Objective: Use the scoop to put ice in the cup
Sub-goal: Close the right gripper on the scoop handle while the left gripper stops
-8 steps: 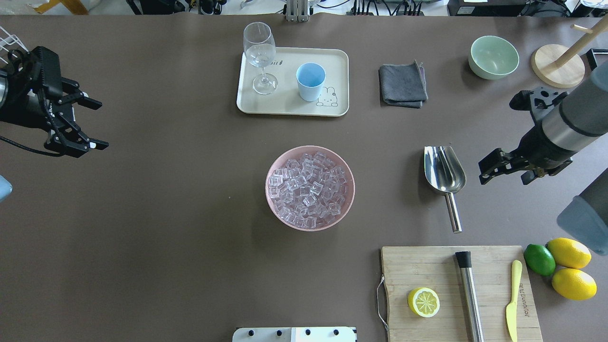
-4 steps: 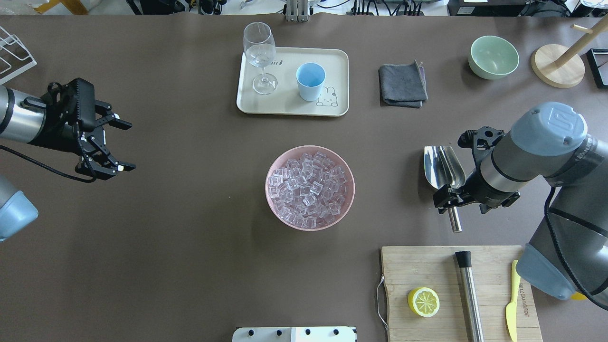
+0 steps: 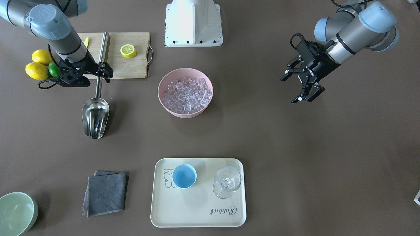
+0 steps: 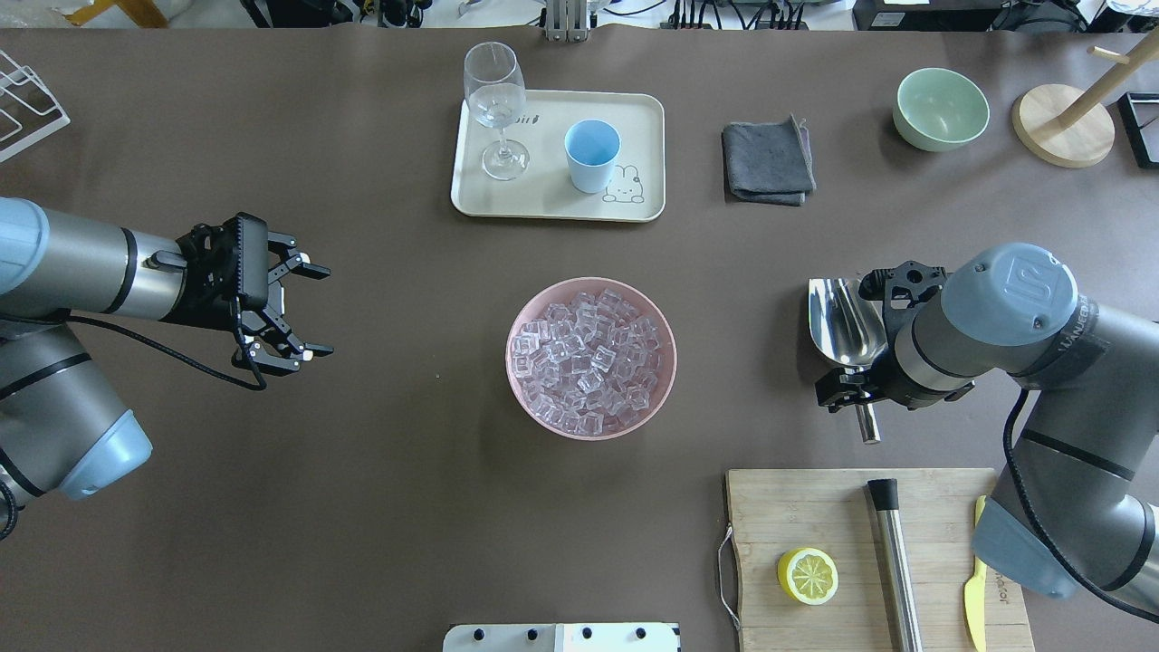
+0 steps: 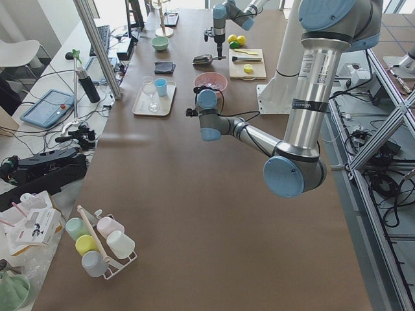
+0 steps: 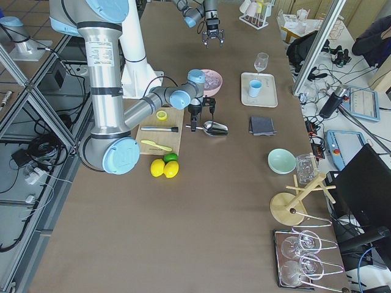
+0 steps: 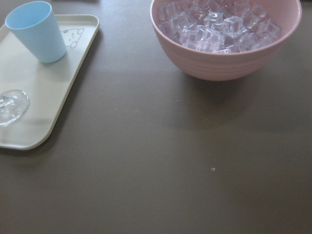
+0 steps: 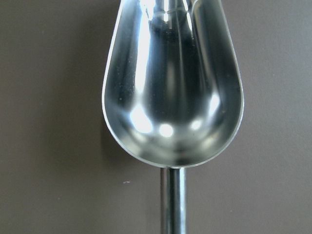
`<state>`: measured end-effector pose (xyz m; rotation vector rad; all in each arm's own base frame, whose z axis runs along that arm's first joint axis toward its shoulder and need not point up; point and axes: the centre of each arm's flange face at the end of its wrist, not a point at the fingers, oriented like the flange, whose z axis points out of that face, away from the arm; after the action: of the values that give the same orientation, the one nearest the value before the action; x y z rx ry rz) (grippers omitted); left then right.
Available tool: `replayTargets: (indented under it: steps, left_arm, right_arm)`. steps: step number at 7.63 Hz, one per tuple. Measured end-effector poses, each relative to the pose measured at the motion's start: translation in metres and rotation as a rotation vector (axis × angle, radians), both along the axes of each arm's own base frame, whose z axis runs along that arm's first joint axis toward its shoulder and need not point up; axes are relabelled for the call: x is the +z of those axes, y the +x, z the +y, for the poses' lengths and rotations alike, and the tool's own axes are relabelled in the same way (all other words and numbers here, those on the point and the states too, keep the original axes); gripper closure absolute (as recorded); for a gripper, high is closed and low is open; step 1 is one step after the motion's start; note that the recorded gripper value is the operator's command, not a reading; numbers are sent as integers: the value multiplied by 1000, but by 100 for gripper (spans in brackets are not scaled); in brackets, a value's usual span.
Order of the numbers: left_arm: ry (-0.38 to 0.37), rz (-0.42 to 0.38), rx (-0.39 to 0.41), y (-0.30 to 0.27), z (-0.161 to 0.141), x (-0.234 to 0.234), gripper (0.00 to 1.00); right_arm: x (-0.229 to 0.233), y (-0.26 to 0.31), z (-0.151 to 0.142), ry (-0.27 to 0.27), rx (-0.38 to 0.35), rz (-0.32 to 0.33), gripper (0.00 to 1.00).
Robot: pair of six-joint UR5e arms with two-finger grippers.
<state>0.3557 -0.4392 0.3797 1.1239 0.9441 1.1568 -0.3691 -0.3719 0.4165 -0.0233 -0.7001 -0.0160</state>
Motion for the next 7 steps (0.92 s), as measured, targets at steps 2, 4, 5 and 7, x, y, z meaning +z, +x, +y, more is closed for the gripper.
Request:
replayTargets:
  steps: [2, 4, 5, 7]
  left_arm:
    - [18, 13, 41, 32, 13, 1, 2]
    - [36, 27, 73, 65, 21, 0, 2]
    - [50, 36, 62, 79, 17, -3, 2]
    - [68, 50, 52, 97, 14, -12, 2]
  right_arm:
    - [21, -12, -4, 18, 0, -41, 0]
    - [25, -17, 0, -38, -14, -78, 2]
    - [26, -17, 1, -53, -17, -84, 18]
    - [31, -15, 3, -63, -17, -80, 81]
